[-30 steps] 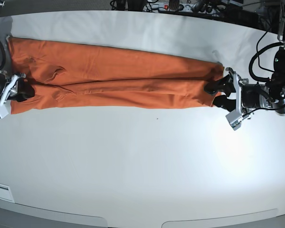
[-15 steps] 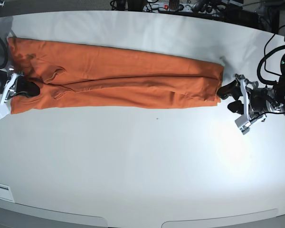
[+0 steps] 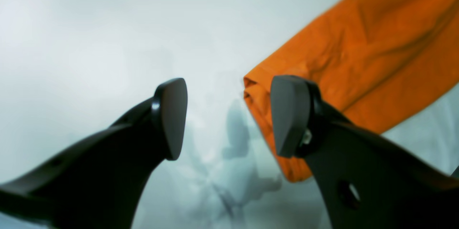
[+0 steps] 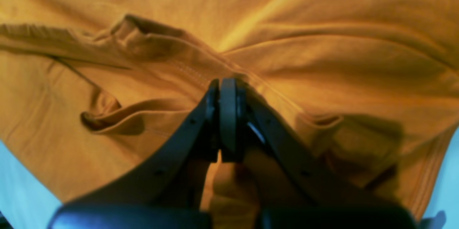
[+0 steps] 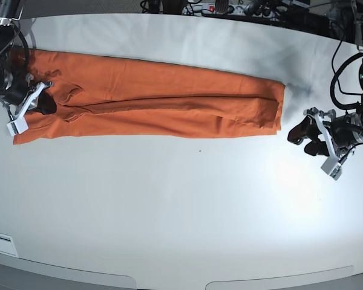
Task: Fold the T-shirt properly
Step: 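Release the hem and raise the left gripper away, then grasp the folded strip's end with the left gripper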
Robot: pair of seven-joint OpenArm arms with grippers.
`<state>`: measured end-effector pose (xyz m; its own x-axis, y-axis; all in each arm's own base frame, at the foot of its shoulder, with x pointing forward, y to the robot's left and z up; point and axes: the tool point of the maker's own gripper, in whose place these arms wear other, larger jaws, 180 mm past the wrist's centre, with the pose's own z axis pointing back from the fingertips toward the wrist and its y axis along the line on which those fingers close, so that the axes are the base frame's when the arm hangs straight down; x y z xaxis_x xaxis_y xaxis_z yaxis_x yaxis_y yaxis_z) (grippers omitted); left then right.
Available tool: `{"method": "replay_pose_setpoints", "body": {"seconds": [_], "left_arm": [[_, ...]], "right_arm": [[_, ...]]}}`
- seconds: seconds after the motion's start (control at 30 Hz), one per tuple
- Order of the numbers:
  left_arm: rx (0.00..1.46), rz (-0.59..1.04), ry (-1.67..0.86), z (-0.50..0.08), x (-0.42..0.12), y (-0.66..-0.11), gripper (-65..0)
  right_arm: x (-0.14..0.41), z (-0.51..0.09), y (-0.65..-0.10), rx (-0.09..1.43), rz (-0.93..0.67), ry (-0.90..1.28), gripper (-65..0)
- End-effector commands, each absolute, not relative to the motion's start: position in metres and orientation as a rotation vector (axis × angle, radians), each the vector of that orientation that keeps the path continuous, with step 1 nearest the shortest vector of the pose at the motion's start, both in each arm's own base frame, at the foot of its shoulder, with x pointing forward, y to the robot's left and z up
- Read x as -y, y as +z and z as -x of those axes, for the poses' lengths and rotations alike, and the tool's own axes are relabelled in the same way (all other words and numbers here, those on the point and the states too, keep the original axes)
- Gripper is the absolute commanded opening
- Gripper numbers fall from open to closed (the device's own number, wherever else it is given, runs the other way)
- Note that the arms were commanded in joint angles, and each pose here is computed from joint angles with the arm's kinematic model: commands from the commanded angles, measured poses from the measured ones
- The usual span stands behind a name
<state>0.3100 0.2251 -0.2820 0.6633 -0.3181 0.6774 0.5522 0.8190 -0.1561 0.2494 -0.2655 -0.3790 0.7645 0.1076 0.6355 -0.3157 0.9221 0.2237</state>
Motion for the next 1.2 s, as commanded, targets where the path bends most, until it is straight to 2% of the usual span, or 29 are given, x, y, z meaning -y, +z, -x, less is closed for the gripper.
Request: {"method": "replay_pose_setpoints", "body": {"seconds": [0.0, 0.17, 0.27, 0.4, 0.57, 0.7, 1.17], "left_arm": [[0.709, 0.38, -0.507, -0.311, -0.224, -0.275, -26.8], [0.627, 0.453, -0.482, -0.282, -0.211, -0.304, -26.8], [0.613, 0.444, -0.478, -0.278, -0.21, -0.312, -26.8], [0.647, 0.374, -0.391, -0.289, -0.226, -0.312, -26.8], [0.741, 0.374, -0.249, -0.295, -0.245, -0.301, -26.8], [0.751, 0.391, -0.16, -0.279, -0.257, -0.307, -26.8], [0.763, 0.475, -0.113, -0.269, -0.236, -0.32, -26.8]], "right_arm": [[0.275, -0.25, -0.374, 0.665, -0.296, 0.251, -65.0], [0.274, -0.241, -0.379, 0.647, -0.302, 0.245, -65.0], [0.274, -0.242, -0.379, 0.649, -0.302, 0.245, -65.0], [0.274, -0.242, -0.379, 0.649, -0.302, 0.245, -65.0], [0.274, -0.242, -0.379, 0.649, -0.302, 0.245, -65.0], [0.274, -0.242, -0.379, 0.647, -0.301, 0.246, -65.0], [0.273, -0.244, -0.377, 0.657, -0.307, 0.244, -65.0]]}}
